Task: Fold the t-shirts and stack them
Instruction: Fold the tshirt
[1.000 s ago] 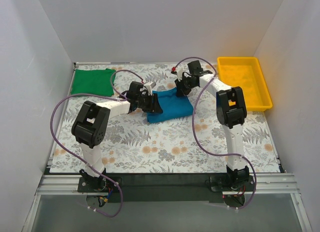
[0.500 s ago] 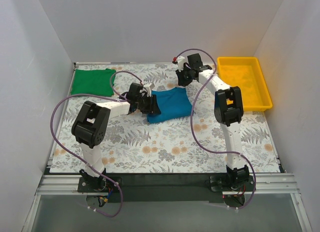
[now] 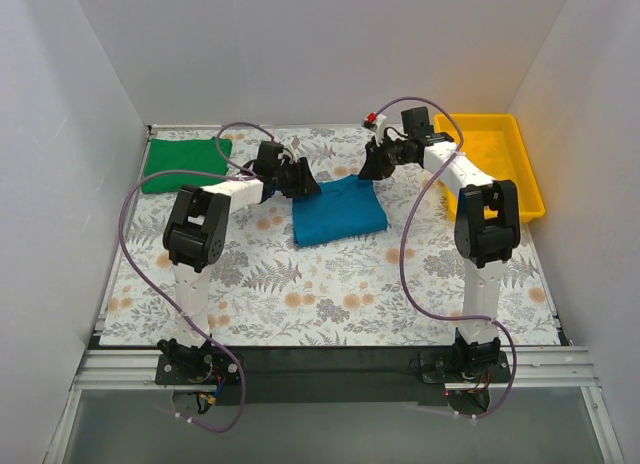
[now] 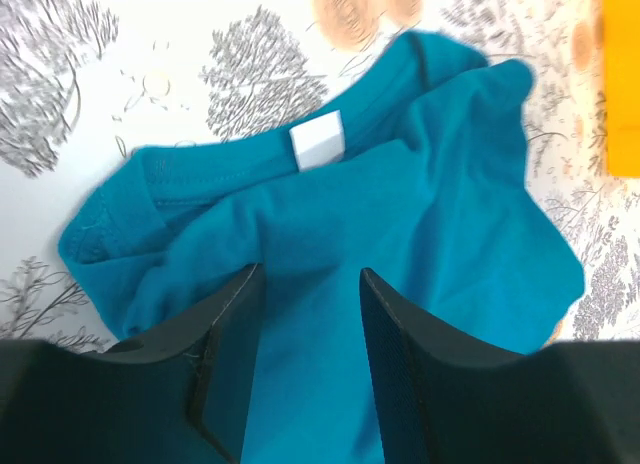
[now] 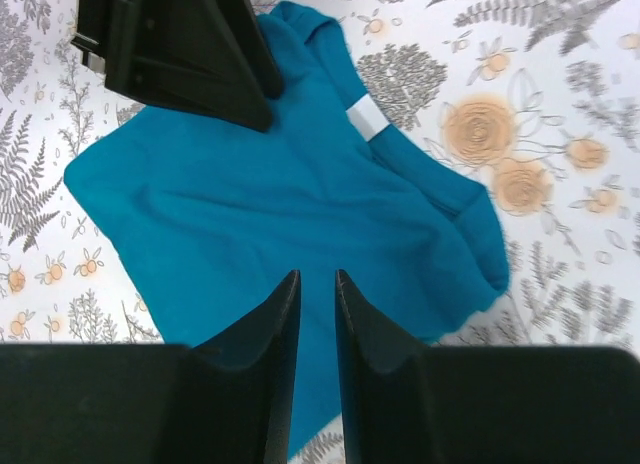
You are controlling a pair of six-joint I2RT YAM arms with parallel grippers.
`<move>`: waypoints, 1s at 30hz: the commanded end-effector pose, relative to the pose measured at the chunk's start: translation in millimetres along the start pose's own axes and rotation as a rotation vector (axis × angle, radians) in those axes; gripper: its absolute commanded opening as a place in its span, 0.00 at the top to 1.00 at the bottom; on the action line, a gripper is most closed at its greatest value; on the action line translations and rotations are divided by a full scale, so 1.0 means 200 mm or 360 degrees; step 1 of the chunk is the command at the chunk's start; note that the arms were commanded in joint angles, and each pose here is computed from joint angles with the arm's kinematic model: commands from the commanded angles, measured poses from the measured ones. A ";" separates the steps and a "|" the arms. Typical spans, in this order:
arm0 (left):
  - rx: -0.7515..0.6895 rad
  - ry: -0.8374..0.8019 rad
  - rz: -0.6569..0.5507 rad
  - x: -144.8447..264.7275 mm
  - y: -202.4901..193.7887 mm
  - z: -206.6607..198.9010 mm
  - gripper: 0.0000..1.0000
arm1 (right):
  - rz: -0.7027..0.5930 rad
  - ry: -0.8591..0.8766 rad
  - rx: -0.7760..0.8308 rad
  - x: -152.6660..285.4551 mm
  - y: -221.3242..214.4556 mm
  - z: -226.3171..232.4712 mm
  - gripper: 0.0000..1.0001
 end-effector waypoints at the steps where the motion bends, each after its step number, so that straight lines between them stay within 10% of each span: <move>1: 0.0090 -0.0057 0.0042 -0.01 0.02 -0.05 0.59 | 0.0003 0.0147 -0.0161 -0.12 -0.08 0.03 0.74; 19: 0.0299 0.0320 -0.0180 -0.05 0.08 0.14 0.60 | 0.0259 -0.0047 -0.0324 -0.03 -0.29 0.09 0.76; 30: -0.0123 0.0126 -0.0635 0.39 0.29 -0.19 0.43 | 0.0047 0.0013 -0.0095 0.23 -0.08 0.23 0.64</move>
Point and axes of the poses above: each gripper's point midway between its finger pads, its own x axis back along the fingers, its own z axis along the line the jaws close on, y = z × x, the point moved 10 cm from there along x, back along the fingers, and after that the axes turned 12 degrees about x, right-handed, at the moved point
